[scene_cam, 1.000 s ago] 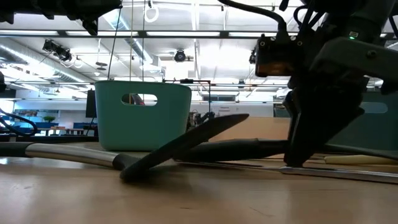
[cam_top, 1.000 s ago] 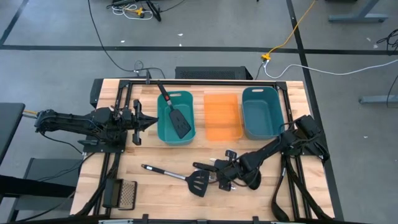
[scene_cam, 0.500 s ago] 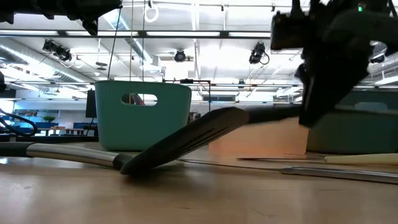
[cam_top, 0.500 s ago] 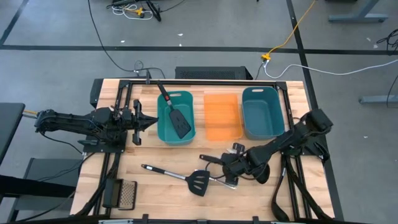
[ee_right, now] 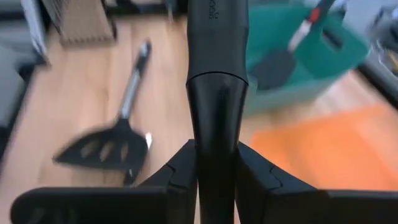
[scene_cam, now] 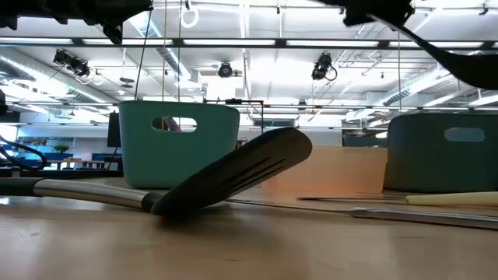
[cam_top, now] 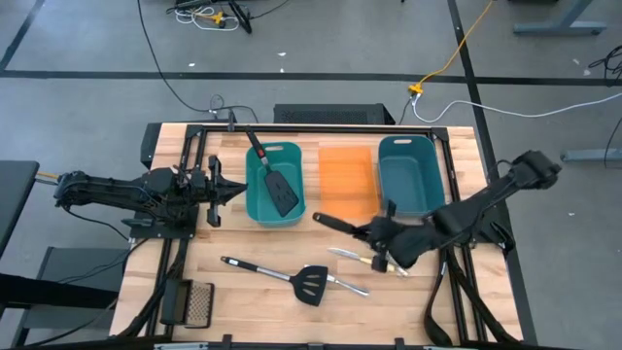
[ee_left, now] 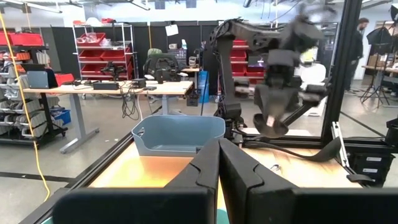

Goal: Pick & Place Kitchen Items
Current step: Put the left black ladle into the blue bin

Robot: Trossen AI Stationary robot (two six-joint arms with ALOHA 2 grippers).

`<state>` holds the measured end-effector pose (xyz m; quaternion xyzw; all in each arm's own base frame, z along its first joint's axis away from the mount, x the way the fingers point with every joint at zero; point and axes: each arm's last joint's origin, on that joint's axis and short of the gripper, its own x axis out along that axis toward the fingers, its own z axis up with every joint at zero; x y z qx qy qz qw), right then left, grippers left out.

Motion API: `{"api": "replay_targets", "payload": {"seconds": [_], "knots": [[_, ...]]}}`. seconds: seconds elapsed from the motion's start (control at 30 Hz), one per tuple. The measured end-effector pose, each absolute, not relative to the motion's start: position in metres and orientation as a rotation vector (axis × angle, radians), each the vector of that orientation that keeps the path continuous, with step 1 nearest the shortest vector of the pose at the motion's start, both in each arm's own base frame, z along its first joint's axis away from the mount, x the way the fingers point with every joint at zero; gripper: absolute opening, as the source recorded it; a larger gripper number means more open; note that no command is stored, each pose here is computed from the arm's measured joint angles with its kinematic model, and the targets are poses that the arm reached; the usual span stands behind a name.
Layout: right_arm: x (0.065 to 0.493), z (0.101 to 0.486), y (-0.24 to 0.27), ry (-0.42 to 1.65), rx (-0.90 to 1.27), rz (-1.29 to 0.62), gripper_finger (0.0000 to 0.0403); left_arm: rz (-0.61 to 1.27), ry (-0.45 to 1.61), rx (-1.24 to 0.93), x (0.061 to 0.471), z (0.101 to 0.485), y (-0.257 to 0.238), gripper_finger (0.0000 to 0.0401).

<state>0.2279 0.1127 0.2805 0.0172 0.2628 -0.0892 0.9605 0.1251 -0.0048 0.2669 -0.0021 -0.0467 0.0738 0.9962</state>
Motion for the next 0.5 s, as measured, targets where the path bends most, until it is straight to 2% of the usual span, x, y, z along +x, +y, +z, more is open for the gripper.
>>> {"api": "replay_targets", "payload": {"seconds": [0.2, 0.37, 0.5], "knots": [[0.189, 0.272, 0.076, 0.274, 0.051, -0.212, 0.0078, 0.148, -0.094, -0.004, 0.125, 0.267, -0.005, 0.0014], [0.164, 0.28, 0.048, 0.022, 0.052, -0.264, 0.0078, 0.166, -0.094, -0.005, 0.125, 0.267, -0.004, 0.0014], [0.148, 0.289, 0.029, -0.056, 0.014, -0.455, 0.0078, 0.177, -0.094, -0.005, 0.125, 0.267, -0.004, 0.0014]]}}
